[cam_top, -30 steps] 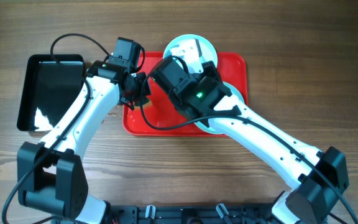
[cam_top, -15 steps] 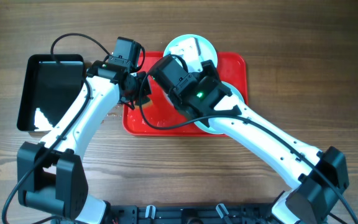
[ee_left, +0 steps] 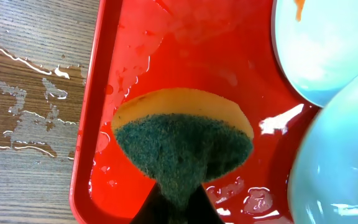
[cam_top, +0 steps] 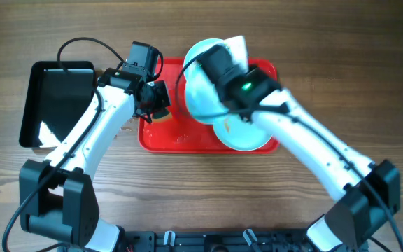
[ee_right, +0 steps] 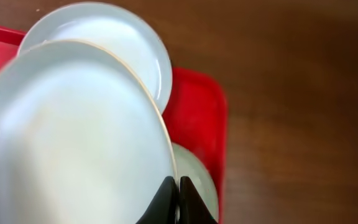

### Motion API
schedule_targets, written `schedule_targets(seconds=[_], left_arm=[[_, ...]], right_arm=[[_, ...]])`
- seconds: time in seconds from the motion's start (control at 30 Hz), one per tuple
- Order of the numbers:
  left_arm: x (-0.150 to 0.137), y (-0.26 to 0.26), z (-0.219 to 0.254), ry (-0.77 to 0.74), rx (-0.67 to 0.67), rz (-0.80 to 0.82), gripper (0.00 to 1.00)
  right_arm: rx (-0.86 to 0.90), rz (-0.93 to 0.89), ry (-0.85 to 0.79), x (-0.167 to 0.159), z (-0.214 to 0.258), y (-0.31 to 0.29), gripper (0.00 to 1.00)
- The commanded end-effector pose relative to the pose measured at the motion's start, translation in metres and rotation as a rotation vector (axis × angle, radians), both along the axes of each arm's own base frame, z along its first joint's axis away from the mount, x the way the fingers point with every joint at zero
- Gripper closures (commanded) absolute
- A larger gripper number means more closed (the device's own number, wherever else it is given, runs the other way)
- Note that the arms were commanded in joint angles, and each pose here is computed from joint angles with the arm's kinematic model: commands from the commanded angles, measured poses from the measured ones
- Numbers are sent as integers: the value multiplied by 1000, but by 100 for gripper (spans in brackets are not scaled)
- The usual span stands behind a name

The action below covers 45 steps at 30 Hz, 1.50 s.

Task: Clean dirty plates on tray and stack at the side
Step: 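Carry the plate right of the red tray and set it down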

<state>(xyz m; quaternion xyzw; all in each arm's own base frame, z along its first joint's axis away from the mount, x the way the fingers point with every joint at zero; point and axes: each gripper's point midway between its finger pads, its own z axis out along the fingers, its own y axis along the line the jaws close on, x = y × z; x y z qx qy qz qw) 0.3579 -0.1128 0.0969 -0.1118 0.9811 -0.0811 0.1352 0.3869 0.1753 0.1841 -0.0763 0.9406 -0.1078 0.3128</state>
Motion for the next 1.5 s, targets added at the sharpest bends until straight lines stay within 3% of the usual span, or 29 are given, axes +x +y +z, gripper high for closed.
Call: schedule_targets(seconds=[0.0, 0.13, 0.27, 0.57, 0.77, 0.9, 1.07, 1.2, 1.47], left_arm=[[0, -2, 2, -5, -15, 3, 96], [0, -2, 2, -5, -15, 3, 96], [0, -2, 3, -5, -15, 3, 96], [0, -2, 3, -5, -15, 3, 96], [0, -2, 2, -4, -15, 3, 96], [0, -2, 3, -6, -15, 3, 96], [2, -2, 3, -12, -17, 3, 96], [4, -3, 4, -19, -19, 3, 96], [4, -3, 4, -19, -19, 3, 96]], right_arm=[[385, 20, 171, 4, -4, 5, 96], [669, -16, 249, 20, 3, -36, 96], [836, -119, 226, 34, 13, -106, 96], [781, -660, 104, 17, -45, -279, 96], [812, -777, 22, 9, -82, -316, 96], [702, -923, -4, -2, -101, -343, 96], [664, -941, 5, -4, -110, -349, 86], [668, -939, 18, -3, -115, -348, 66], [986, -516, 56, 35, -78, -261, 65]])
